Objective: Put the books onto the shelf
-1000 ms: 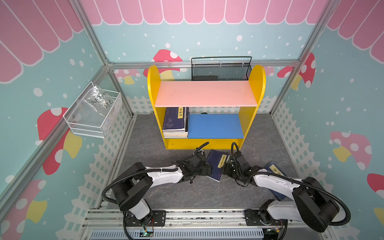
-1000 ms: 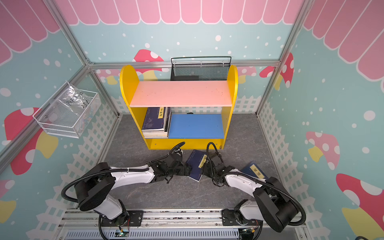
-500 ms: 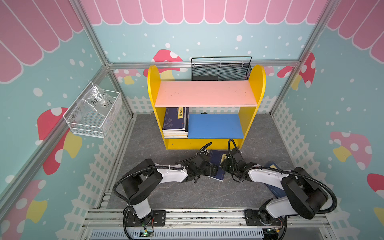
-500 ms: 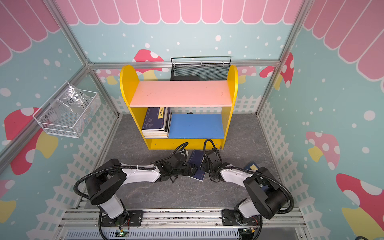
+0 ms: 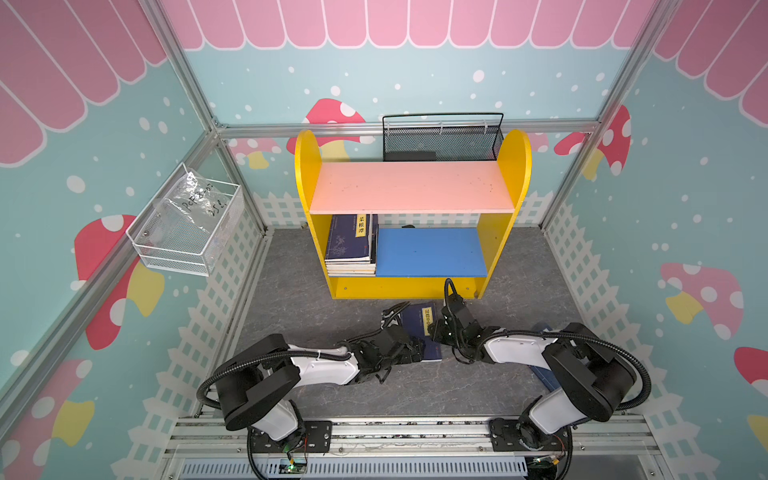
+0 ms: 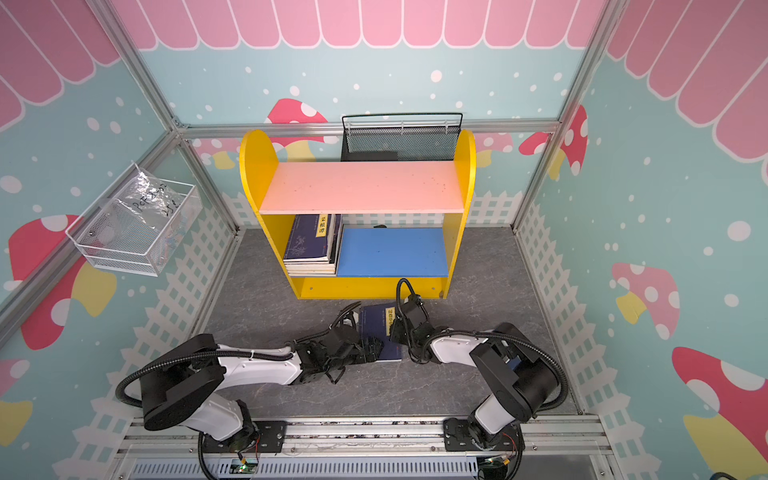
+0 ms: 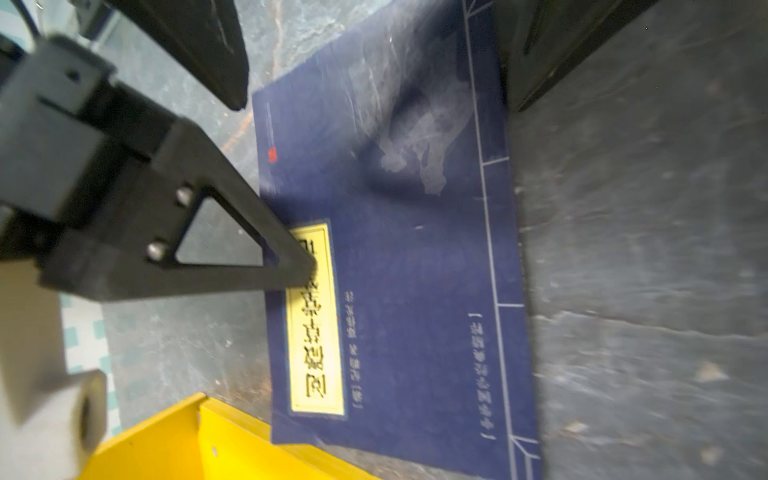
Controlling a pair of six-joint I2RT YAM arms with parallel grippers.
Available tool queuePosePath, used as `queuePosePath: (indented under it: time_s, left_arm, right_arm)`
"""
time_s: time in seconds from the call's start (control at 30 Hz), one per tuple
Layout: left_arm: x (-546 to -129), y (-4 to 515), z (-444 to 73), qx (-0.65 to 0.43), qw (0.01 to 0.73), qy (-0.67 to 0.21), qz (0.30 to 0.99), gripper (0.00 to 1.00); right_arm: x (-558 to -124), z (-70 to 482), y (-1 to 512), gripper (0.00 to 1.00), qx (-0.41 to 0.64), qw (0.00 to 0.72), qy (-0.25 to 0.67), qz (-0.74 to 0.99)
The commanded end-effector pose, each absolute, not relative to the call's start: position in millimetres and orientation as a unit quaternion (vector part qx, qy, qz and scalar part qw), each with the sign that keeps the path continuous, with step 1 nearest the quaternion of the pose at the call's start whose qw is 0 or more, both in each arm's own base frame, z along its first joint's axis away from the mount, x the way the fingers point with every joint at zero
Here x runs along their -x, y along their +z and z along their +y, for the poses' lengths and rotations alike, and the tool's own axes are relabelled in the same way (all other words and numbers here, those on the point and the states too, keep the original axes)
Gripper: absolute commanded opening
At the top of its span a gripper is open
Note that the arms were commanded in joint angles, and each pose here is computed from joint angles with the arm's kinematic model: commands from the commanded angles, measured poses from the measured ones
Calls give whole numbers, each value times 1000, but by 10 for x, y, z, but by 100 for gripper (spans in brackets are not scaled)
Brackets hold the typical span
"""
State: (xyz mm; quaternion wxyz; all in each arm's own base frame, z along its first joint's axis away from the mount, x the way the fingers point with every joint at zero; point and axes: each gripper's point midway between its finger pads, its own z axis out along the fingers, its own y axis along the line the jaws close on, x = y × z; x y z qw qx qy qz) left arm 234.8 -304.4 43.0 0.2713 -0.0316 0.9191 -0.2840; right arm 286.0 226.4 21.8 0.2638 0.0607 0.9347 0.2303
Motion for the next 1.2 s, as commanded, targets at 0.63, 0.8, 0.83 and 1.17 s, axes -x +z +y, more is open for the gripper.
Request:
queuePosePath:
  time_s: [0.63,0.8,0.83,1.17]
  left_arm:
    - [-2624,833,-3220,96,275,-390,874,96]
    - [-2695,1291,-3142,99,300,-448,836,97]
    - [-2693,1340,-3146,97,301,-454,833,97]
    - [-2775,1279,-2987,151,261,-517,801,97]
  right_arm:
    - [-2109,2205,-496,29,-21,101,162,981]
    - [-2109,2262,-503,29,-15,99,173,980]
    - [-2110,2276,-502,28,-15,99,176,979]
    - [-2175,2451,-460,28,-21,102,217,970]
